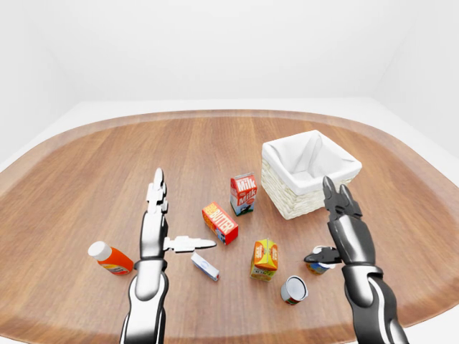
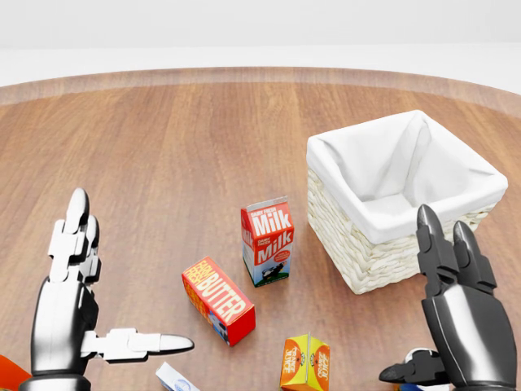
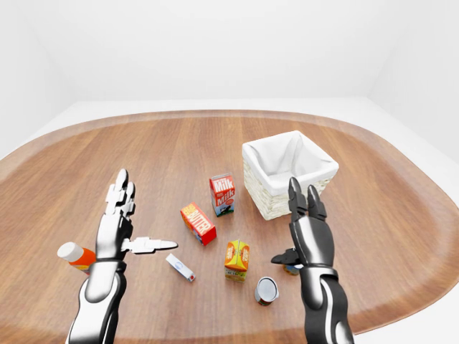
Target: Pick up the alphabet soup and the tomato sauce, and put them in the basket.
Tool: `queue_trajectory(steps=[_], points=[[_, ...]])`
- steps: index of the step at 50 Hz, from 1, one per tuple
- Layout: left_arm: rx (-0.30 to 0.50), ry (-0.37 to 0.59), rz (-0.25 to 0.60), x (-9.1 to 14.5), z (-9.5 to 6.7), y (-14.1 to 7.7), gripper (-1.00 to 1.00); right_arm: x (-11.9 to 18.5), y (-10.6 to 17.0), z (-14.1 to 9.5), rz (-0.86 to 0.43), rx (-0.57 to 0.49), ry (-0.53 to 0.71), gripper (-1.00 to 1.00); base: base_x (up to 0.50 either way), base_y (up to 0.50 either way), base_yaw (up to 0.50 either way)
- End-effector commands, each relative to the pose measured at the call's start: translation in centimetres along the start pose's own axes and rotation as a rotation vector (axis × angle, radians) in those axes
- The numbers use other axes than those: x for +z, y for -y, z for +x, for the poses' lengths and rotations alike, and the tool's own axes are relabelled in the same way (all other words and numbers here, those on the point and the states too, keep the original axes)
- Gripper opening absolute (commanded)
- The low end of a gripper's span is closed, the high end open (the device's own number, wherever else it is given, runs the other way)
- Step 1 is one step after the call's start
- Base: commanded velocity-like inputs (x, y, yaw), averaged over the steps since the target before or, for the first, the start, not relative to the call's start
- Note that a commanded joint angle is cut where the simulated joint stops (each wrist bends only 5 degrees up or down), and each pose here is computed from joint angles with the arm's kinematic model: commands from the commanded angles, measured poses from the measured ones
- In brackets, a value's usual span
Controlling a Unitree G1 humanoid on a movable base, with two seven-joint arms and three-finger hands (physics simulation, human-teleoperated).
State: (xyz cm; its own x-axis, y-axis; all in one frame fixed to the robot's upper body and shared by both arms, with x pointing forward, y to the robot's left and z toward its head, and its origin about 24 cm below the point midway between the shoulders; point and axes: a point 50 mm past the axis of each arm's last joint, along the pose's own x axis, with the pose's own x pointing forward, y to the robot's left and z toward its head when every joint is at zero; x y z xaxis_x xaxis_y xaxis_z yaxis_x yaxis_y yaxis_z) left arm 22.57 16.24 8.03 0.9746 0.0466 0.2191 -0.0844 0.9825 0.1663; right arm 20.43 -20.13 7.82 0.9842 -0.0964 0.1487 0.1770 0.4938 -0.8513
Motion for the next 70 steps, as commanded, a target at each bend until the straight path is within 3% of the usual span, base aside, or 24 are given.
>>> queue_trajectory(steps=[1, 23, 70], points=[[-0.005, 0.001, -0.003, 0.0, 0.0, 0.1, 1.0, -0.8, -0.6, 0.2, -0.144, -0.019, -0.015, 1.0, 0.0, 0.0, 0.0], [-0.007, -0.012, 0.002, -0.3, -0.1, 0.1, 1.0, -1.7, -2.4, -0.4, -0.288, 0.074, -0.022, 1.0, 0.0, 0.0, 0.0], [-0.007, -0.004, 0.001, -0.1, -0.1, 0.1, 1.0, -4.5, -4.1, 1.5, -0.348, 0.138, -0.062, 1.0, 0.0, 0.0, 0.0]])
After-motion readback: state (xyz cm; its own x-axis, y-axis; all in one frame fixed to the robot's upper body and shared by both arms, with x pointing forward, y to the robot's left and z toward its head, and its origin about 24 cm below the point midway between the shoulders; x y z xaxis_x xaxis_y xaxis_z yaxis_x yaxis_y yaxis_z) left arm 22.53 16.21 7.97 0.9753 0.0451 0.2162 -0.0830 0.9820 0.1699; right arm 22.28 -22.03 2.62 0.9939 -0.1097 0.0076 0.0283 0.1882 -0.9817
